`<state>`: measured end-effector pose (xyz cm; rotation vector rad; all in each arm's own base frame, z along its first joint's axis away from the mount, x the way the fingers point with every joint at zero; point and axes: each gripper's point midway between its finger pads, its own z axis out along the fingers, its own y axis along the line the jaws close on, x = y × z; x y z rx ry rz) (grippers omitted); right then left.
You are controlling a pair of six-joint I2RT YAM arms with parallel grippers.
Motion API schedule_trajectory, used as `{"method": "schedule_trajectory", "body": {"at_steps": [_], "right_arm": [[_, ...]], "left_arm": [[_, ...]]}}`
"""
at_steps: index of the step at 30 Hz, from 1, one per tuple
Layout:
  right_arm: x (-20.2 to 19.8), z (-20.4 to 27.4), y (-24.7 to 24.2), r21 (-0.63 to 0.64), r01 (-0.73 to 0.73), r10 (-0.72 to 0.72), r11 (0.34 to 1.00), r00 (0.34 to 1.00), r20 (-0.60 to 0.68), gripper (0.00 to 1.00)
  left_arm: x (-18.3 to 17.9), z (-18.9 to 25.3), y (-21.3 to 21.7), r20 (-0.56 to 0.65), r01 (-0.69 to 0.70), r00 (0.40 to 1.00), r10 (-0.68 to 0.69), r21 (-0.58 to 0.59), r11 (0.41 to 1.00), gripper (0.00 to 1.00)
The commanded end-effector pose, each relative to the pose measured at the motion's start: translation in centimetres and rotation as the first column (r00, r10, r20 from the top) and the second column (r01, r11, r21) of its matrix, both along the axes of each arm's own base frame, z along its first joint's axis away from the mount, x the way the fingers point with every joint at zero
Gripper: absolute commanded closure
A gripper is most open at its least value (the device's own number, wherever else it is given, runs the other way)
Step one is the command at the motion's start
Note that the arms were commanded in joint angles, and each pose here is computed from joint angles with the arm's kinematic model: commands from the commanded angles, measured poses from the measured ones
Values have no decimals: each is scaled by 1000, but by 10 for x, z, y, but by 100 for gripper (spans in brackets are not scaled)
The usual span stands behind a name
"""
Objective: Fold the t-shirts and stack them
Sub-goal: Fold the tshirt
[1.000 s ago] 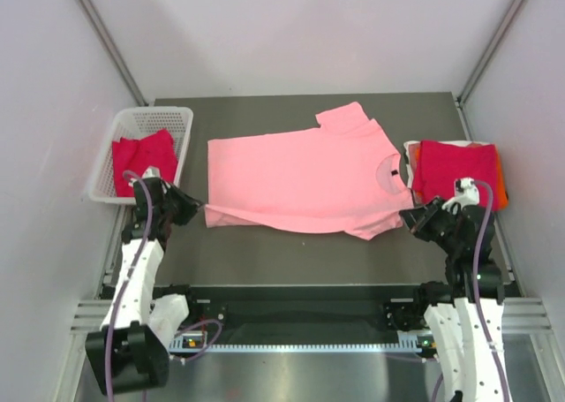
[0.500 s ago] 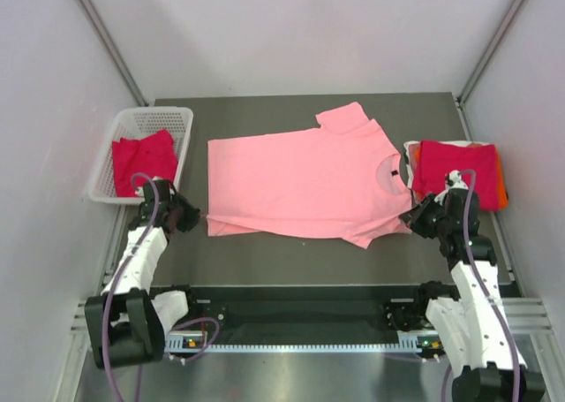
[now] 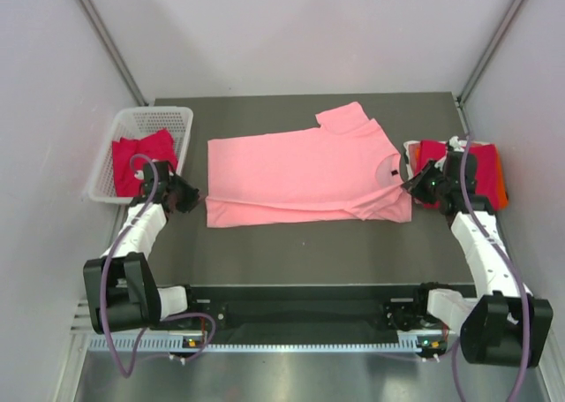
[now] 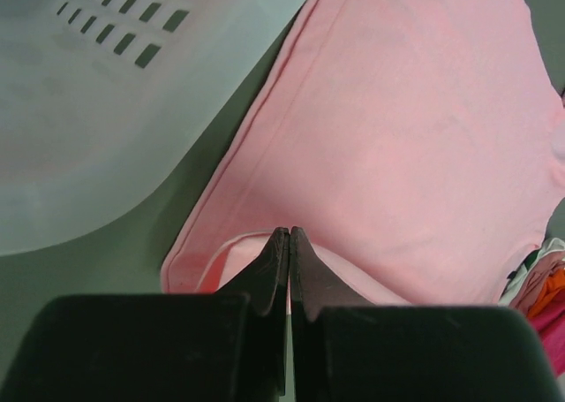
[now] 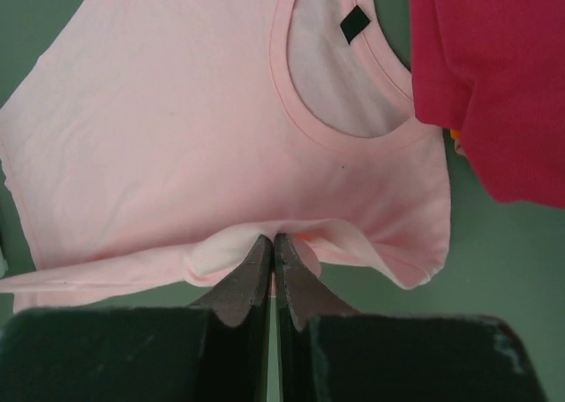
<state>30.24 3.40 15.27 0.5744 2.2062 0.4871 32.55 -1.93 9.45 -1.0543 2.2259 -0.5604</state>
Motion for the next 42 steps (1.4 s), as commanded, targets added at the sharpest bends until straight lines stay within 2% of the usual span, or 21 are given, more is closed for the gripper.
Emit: {"method": "schedule_trajectory", "body": {"at_steps": [1,14,32,42], "right_arm": [[31,27,-7,-19,10,-9,1000,996,90,100],[92,32,-11,-27,-24,26,999,998,59,100],[130,9,2,-36,-51,51,998,999,-3,100],[160,-2,7,-58,-43,41,997,999,-35,99]], "left_arm": [[22,19,6,82,-24,996,23,10,1000,100],[36,2,6,61,-21,998,22,-4,1000,100],[58,2,16,61,-60,996,59,13,998,100],[70,-9,14,65,-69,995,70,-22,997,100]]}}
